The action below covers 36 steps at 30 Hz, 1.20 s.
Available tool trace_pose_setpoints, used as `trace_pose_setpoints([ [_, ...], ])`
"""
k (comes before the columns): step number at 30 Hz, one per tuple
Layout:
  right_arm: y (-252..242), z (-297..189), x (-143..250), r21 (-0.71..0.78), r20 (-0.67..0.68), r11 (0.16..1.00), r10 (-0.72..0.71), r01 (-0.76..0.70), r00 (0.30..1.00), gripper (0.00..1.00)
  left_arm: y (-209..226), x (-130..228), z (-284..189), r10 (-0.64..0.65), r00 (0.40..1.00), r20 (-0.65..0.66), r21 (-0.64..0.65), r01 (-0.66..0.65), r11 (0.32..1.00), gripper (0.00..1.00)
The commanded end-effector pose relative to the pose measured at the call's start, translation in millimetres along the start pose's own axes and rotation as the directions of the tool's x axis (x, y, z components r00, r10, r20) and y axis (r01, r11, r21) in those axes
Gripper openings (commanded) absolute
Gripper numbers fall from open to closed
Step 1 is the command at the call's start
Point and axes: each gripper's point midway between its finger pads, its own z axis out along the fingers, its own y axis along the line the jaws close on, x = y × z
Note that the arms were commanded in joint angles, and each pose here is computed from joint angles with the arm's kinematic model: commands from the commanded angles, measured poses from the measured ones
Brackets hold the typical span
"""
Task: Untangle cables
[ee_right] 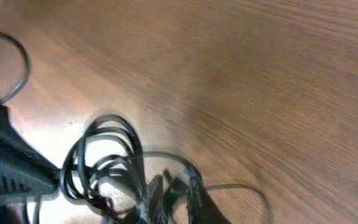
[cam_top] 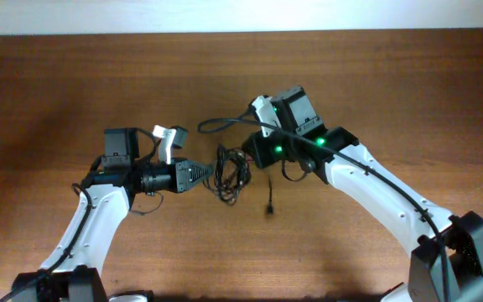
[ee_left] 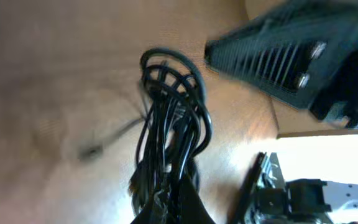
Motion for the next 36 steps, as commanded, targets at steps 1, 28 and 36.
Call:
trace_pose_setpoints([
  [1, 0, -1, 13, 0.002, -0.061, 1.000, 0.029, -0.029, 0.998, 0.26, -5, -11, 0, 0.080, 0.996, 0.035, 0.028, -0.081, 0.996, 0.00],
  [28, -2, 13, 73, 0.044, -0.230, 0.999, -0.017, 0.028, 0.973, 0.63, 102, -63, -91, 0.002, 0.962, 0.273, -0.762, 0.215, 0.611, 0.77],
  [36, -2, 13, 74, 0.045, -0.232, 0.999, -0.015, 0.026, 0.973, 0.64, 123, -32, -4, 0.298, 0.909, -0.291, -0.612, -0.416, 0.673, 0.60],
])
